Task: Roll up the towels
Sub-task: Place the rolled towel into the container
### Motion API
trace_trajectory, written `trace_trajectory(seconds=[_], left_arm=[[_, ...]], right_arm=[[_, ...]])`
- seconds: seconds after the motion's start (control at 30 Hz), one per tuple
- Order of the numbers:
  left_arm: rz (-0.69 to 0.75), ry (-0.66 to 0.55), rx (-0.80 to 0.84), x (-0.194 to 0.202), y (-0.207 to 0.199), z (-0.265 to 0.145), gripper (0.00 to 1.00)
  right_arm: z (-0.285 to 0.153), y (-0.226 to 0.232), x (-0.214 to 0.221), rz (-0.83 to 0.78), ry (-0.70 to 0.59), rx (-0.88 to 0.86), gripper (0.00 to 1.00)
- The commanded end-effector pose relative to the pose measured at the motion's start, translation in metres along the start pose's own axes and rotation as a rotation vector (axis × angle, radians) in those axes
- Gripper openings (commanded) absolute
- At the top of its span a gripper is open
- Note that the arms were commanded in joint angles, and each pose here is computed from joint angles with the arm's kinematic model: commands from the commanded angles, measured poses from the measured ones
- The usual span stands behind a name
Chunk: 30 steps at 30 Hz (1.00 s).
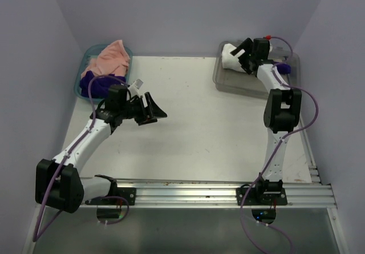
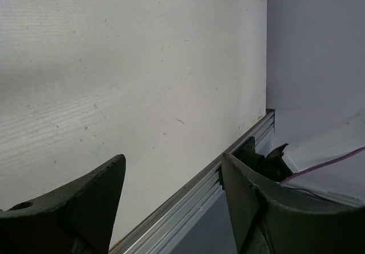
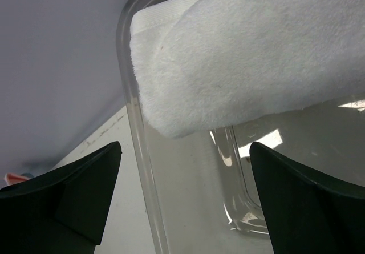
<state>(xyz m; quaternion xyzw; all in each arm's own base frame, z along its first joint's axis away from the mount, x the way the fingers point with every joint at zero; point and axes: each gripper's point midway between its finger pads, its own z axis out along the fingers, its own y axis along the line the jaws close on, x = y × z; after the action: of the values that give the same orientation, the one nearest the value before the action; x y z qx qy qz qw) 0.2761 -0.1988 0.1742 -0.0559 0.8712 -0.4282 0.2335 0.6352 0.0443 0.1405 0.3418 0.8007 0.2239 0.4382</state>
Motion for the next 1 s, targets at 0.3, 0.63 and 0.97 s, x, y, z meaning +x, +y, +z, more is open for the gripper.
trace_trajectory(seconds=[0.3,0.63,0.97], left_arm=[[0.073,-0.047,0.014,-0.005,-0.017,-0.018,0.73],[0.102,-0.073,-0.015,-0.021,-0.021,-0.019,0.73],[0.123,-0.076,-0.017,-0.024,-0.025,-0.022,0.73]], right_arm=[[-0.105,0.051,-0.037,-0.187,-0.072,-0.070,0.99],[-0.195,0.040,-0.004,-0.653,-0.133,0.298,0.98],[-0.288,0.023,0.025,-0.786,-0.233,0.395,0.98]])
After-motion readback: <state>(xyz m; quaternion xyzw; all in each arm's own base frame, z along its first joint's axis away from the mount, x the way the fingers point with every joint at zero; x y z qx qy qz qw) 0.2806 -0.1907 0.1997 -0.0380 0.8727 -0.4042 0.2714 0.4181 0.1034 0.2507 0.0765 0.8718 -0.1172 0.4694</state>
